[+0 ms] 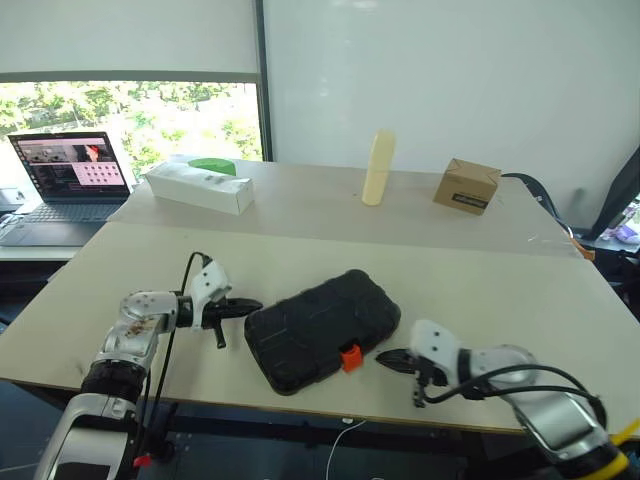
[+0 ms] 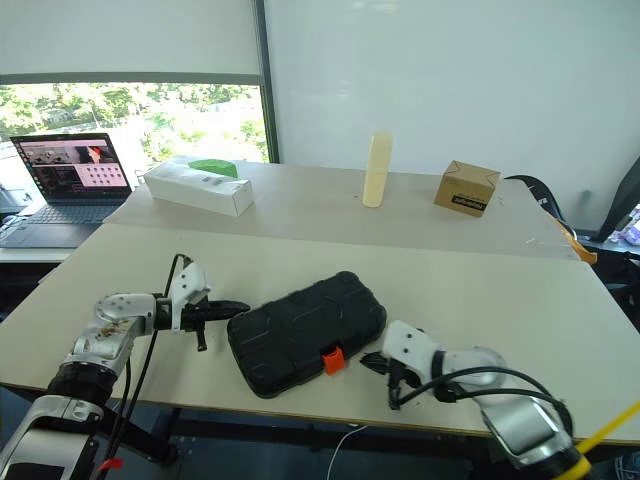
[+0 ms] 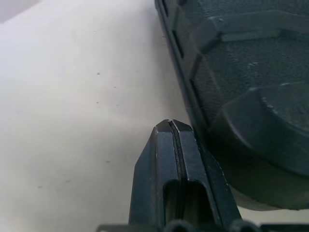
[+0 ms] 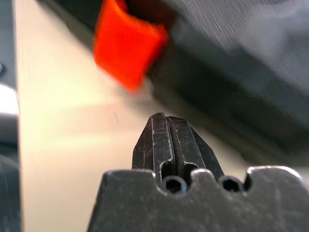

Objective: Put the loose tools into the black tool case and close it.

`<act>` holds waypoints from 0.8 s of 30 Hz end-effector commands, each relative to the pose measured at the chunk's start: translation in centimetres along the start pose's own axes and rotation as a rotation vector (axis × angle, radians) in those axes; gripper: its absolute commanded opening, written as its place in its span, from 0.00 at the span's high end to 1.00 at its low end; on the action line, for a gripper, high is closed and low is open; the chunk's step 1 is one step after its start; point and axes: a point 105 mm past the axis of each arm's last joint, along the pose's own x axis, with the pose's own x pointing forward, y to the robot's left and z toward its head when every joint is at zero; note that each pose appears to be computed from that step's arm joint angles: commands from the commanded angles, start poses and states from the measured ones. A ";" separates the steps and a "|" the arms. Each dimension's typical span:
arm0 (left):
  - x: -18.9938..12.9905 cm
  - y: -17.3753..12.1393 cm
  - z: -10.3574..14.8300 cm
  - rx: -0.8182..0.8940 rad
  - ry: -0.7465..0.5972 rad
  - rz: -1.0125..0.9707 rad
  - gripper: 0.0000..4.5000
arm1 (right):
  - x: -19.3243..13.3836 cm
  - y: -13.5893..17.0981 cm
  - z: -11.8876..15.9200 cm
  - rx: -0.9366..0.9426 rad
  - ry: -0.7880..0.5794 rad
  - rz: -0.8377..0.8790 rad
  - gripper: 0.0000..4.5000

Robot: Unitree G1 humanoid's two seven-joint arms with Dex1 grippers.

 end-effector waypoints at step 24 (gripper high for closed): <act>8.6 -4.5 1.1 0.078 0.224 -0.211 1.00 | 3.9 1.1 5.1 -0.025 -0.183 0.023 1.00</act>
